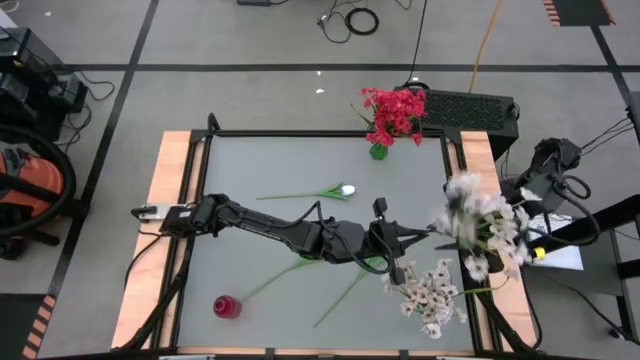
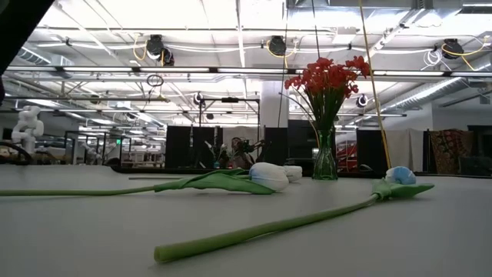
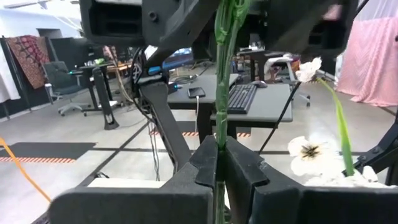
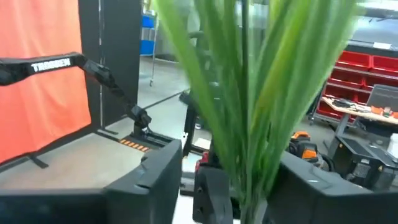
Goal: Sort flowers into vase by color
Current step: Put the white flowers into the transparent vase
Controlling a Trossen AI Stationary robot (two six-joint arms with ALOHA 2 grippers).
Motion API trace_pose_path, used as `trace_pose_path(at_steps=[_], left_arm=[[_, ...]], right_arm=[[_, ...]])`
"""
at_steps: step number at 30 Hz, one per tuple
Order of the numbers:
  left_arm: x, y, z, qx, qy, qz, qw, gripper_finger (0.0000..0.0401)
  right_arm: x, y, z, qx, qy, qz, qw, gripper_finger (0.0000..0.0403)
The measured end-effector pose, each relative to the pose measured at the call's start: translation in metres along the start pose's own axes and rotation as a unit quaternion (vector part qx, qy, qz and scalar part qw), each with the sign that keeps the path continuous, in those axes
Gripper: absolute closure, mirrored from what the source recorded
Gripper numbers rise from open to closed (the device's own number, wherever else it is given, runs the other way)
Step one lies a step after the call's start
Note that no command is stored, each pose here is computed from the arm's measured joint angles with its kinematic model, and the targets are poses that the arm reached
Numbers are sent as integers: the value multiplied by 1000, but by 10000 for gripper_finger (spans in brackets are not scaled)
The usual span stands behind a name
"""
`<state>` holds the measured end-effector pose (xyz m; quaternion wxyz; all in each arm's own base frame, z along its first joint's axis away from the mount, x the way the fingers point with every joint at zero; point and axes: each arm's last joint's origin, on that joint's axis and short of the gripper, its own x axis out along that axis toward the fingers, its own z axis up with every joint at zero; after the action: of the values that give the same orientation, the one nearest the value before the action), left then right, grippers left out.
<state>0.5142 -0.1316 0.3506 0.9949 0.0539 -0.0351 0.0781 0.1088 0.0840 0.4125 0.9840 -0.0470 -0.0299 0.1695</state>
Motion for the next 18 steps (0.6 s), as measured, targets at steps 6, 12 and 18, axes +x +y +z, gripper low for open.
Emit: trace_pose_path(at_steps=[6, 12, 18], left_arm=[[-1, -3, 0, 0, 0, -3, 1000, 383], [-1, -2, 1, -1, -1, -3, 1000, 382], [-1, -2, 0, 1, 4, -3, 1000, 375]], right_arm=[[-8, -3, 3, 11, -14, 0, 1000, 312], [-21, -10, 6, 33, -27, -3, 999, 387], [-24, -11, 4, 53, -16, -5, 998, 394]])
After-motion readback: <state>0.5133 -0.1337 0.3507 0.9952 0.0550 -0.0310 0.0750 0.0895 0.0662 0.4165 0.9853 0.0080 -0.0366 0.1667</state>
